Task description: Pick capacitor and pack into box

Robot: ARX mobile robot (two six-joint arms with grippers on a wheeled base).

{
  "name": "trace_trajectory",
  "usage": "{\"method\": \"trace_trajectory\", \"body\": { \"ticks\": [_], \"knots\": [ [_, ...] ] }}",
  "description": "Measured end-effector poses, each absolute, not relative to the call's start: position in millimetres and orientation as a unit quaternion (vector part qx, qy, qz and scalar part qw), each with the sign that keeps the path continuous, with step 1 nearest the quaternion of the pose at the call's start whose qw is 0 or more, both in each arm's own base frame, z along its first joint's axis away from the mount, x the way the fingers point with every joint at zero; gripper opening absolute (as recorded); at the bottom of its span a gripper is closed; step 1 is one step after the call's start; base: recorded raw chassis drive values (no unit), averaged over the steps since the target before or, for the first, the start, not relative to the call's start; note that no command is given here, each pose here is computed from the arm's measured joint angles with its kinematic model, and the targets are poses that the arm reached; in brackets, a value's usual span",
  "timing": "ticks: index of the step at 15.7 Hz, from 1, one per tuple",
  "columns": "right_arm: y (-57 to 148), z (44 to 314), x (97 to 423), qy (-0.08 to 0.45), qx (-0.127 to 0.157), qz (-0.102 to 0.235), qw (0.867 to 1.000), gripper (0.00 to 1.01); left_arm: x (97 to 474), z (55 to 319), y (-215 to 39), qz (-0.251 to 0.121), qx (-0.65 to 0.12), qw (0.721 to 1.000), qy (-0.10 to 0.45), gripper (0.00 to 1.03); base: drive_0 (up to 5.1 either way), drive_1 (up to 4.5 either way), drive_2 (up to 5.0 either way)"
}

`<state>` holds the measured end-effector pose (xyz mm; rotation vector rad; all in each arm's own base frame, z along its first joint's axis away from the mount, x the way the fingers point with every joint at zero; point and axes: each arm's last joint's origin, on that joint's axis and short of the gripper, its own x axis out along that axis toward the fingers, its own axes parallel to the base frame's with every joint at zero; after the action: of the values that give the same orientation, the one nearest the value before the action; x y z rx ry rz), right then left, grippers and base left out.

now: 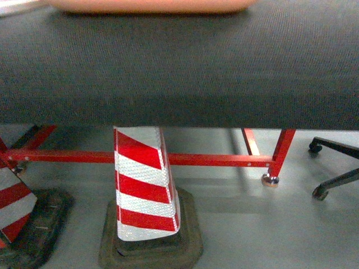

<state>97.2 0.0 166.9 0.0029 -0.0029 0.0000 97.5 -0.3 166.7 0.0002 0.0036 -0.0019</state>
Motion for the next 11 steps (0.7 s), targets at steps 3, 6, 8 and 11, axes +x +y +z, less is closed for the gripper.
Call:
{"method": "trace_trajectory", "body": {
  "ticks": [3,6,8,11],
  "knots": [
    [0.0,166.9,97.2,-0.001,0.001,0.0,1.0,0.98,97.5,166.6,-0.3,-0.002,0.0,1.0,0.002,0.44,3.0,2.25,-4.9],
    [0.0,166.8,97.2,-0.001,0.001,0.0,1.0,0.98,97.5,166.7,-0.2,-0.001,0.0,1.0,0.002,0.44,3.0,2.25,-4.9],
    [0.0,166.9,97.2,-0.002,0.002,0.0,1.0,0.98,97.5,166.6,-0.3,-0.002,0.0,1.0,0.002,0.44,1.5,1.13,-2.4],
    [0.0,166.9,97.2,-0.002,0.001,0.0,1.0,0.98,97.5,166.7,-0.3,-0.001,0.0,1.0,0.002,0.44,0.0,0.0,0.0]
  ]
}}
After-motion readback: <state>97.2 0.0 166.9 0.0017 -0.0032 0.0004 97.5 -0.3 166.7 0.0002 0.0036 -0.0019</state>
